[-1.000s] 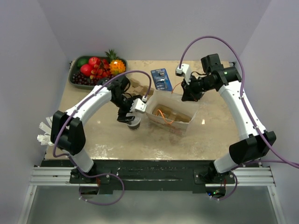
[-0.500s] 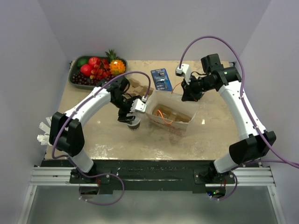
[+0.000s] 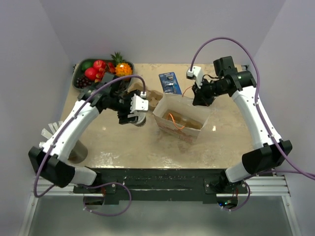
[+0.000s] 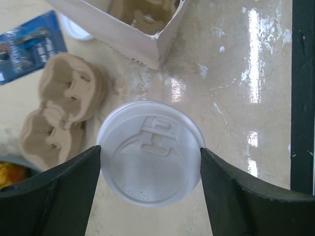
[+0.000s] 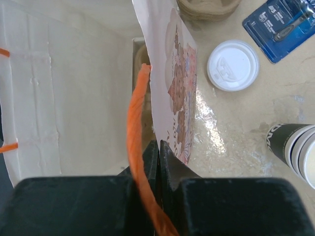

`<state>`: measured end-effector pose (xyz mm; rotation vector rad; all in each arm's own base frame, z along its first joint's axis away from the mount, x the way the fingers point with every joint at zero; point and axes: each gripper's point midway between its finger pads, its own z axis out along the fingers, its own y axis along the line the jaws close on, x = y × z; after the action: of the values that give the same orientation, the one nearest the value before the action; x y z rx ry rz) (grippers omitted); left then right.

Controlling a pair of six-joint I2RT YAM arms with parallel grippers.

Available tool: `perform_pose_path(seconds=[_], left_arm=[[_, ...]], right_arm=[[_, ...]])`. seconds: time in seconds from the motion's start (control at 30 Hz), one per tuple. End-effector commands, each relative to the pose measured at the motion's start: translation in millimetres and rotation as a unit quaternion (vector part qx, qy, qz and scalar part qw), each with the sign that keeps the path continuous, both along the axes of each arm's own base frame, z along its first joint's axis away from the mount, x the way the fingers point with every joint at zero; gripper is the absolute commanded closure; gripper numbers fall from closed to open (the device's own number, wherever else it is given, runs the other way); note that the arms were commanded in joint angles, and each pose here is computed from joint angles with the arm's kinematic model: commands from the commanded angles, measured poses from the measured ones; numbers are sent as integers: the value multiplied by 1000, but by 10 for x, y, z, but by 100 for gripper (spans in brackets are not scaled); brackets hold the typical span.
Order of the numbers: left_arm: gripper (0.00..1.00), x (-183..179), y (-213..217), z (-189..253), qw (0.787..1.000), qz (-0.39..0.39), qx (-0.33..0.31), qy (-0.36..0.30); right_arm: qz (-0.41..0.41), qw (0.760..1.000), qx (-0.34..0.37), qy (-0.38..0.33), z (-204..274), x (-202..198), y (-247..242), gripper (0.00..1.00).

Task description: Pack the takeout coffee

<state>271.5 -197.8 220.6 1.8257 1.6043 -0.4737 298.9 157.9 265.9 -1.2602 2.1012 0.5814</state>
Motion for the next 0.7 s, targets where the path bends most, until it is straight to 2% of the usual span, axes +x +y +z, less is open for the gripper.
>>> perform_pose_path(seconds=[0.0, 0.07, 0.17, 0.27, 0.43, 0.53, 0.6, 0.67], left_arm=[[45, -21, 120, 483, 996, 76, -36, -41], [46, 2, 181, 673, 991, 98, -49, -72], [48, 70, 213, 979, 983, 127, -79, -108], [50, 117, 163, 1350, 973, 139, -122, -134], [53, 90, -33, 1890, 959, 137, -211, -130], [56, 35, -180, 2142, 950, 120, -266, -113], [57, 33, -260, 2261, 944, 110, -292, -104], [59, 27, -361, 2342, 943, 88, -308, -91]], right_arm=[[-17, 999, 8, -49, 295, -9, -40, 84], [-26, 998, 17, -57, 395, 17, -31, 72], [-45, 997, 32, -59, 541, 57, -6, 61], [-53, 996, 39, -66, 676, 73, 0, 56], [-72, 994, 29, -71, 676, 144, -45, 53], [-78, 994, 27, -75, 675, 175, -53, 57], [-88, 993, 21, -81, 704, 227, -81, 70], [-102, 990, 9, -99, 764, 284, -140, 79]])
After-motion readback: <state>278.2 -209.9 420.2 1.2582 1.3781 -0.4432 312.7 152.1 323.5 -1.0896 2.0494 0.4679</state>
